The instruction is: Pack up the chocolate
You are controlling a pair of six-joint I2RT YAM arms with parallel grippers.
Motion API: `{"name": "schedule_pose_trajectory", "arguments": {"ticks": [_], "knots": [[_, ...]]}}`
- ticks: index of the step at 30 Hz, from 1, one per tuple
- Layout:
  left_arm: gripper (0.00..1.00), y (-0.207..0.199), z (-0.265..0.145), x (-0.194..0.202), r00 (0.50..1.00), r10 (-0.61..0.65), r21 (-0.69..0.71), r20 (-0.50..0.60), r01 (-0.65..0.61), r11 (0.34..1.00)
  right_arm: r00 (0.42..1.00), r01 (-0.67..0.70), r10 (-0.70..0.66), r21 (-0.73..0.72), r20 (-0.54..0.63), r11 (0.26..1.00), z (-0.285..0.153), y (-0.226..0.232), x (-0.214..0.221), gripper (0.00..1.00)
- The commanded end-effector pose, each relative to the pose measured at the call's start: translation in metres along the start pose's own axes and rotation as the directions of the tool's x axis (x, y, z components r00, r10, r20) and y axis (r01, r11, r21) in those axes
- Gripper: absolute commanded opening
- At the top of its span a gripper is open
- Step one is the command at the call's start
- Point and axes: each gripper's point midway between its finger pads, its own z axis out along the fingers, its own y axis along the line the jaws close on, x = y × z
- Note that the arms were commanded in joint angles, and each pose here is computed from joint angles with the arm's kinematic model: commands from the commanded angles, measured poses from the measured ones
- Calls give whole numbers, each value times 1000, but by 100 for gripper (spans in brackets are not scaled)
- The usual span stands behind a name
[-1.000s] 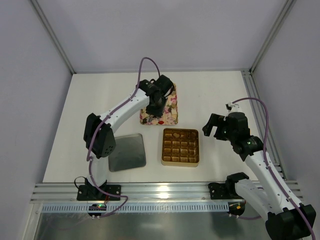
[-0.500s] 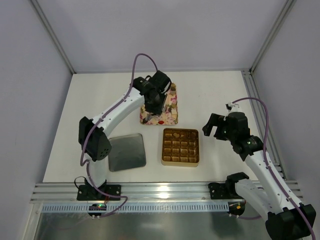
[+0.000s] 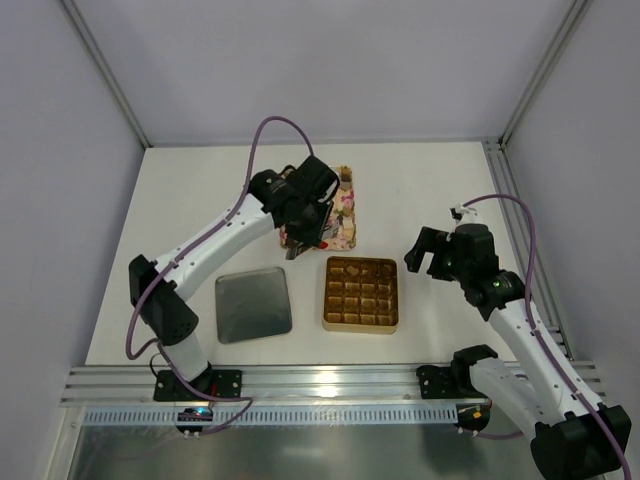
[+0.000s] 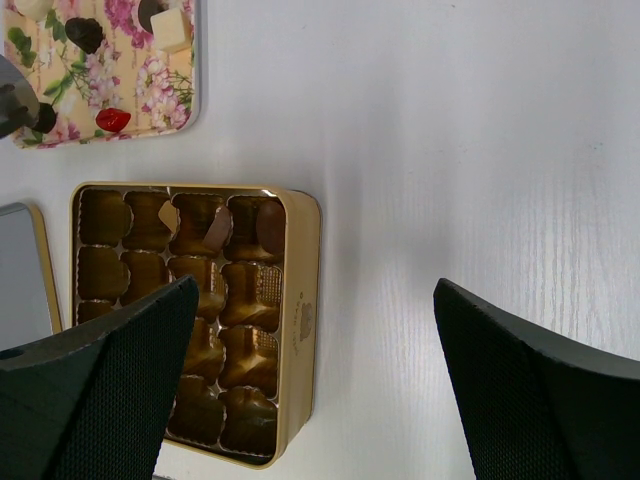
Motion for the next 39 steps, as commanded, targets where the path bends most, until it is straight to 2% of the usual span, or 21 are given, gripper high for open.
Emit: {"name": "schedule_pose_trajectory", "arguments": {"ticks": [1,19,24,32,39], "knots": [[25,-15,-16,9,1000,0,39,25,-1,999,999,-2,3,-24,40,1000,-1,7,-11,100],[30,-44,-3,54,999,24,68,-30,-22,997,999,-8,9,-25,36,1000,-3,4,-5,100],[32,-43,-1,55,999,25,60,-35,-22,998,1000,-9,10,-26,29,1000,-2,5,-3,100],[41,-42,-2,53,999,31,55,-32,-29,998,999,-10,11,-25,33,1000,-1,4,-4,100],[40,-42,-11,47,999,35,59,-10,-34,998,1000,-10,11,-24,28,1000,1,4,-3,100]]}}
